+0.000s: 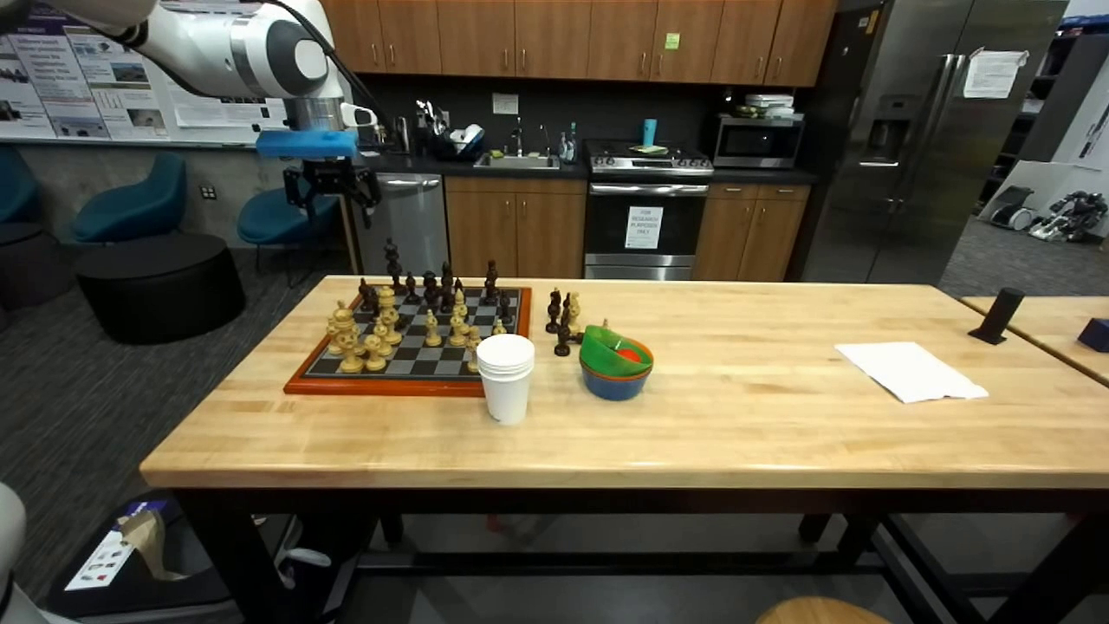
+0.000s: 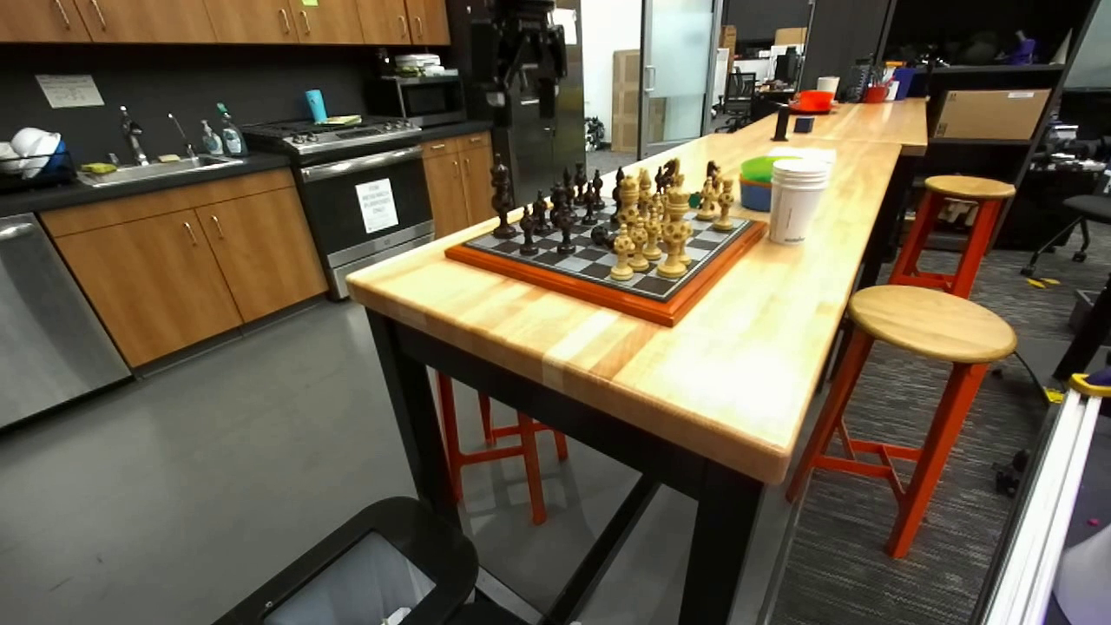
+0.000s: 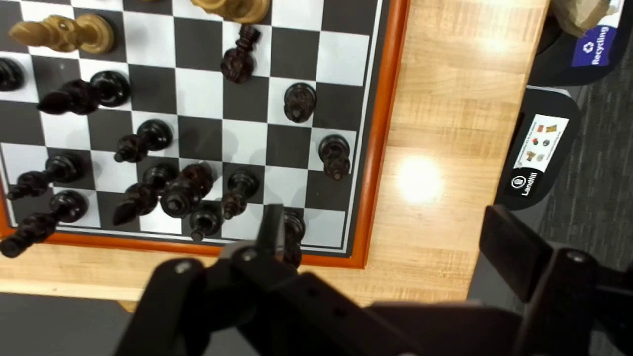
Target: Move the dark brown chess pieces forward
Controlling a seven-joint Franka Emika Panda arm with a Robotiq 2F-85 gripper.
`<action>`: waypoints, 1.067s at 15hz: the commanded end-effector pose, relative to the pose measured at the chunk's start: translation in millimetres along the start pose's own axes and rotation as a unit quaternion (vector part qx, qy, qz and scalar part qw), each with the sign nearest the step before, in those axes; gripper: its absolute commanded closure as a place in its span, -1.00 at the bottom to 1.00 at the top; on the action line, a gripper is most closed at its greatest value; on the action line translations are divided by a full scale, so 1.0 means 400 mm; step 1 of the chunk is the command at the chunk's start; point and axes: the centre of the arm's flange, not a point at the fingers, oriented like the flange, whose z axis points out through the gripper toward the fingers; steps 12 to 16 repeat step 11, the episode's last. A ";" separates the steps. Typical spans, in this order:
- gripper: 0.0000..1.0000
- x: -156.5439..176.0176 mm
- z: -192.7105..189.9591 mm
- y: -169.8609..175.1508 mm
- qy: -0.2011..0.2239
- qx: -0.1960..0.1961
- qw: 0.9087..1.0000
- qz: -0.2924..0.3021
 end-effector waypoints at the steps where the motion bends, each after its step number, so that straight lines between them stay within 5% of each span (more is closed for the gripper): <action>1: -1.00 -0.107 -0.034 0.028 0.004 -0.010 1.000 0.009; 6: -1.00 -0.223 -0.064 0.115 0.030 0.022 0.999 0.003; 7: -1.00 -0.139 -0.048 0.095 0.012 0.011 1.000 0.013; 16: -1.00 -0.190 -0.063 0.123 0.021 0.017 1.000 0.012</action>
